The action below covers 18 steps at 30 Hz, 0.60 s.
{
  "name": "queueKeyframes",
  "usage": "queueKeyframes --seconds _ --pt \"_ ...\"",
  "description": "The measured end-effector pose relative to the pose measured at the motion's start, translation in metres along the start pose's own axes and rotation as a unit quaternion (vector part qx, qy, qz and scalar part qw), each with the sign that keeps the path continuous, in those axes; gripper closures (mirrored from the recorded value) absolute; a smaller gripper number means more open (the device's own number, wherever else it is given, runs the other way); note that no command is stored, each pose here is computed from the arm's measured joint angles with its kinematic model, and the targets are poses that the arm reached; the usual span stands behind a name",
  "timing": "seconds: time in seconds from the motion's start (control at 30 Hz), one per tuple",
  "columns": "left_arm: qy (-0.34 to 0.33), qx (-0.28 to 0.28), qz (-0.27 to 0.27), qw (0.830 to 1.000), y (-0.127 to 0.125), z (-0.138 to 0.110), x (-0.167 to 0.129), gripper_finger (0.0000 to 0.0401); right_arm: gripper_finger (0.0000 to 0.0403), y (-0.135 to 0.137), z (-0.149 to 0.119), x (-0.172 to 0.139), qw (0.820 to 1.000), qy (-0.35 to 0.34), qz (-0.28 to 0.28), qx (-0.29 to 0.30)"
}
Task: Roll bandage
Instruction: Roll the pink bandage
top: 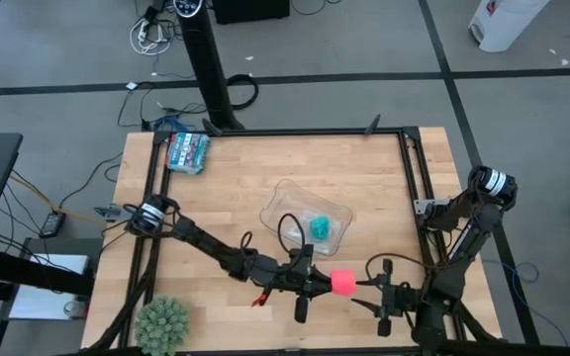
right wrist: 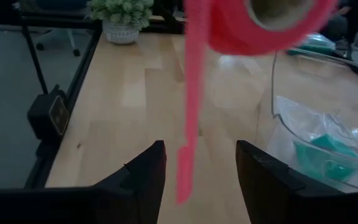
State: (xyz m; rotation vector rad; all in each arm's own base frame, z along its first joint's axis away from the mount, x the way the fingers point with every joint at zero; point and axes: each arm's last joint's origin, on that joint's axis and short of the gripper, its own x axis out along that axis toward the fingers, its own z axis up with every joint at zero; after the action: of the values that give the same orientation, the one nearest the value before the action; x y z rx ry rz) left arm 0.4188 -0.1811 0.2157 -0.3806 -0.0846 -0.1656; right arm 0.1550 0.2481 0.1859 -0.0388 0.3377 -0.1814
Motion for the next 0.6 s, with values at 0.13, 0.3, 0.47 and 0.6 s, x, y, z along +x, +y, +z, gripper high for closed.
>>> queueKeyframes --seconds 0.13,0.3,0.47,0.6 --pt "-0.010 -0.003 -0.004 1.000 -0.001 0.002 0.000 0.0373 0.0248 -0.006 -0.011 0.005 1.000 -0.014 -0.006 0.014" --pt "-0.015 0.003 0.004 1.000 0.000 0.003 0.000 0.0373 0.0325 -0.008 -0.016 0.011 0.999 -0.028 0.014 0.017" --pt "-0.021 0.026 0.025 0.999 0.001 0.003 0.000 0.0373 0.0395 -0.008 -0.011 0.019 0.998 -0.038 0.054 0.005" --pt "-0.027 0.038 0.043 0.998 0.002 0.004 0.000 0.0373 0.0399 -0.008 -0.007 0.022 0.997 -0.041 0.068 0.004"
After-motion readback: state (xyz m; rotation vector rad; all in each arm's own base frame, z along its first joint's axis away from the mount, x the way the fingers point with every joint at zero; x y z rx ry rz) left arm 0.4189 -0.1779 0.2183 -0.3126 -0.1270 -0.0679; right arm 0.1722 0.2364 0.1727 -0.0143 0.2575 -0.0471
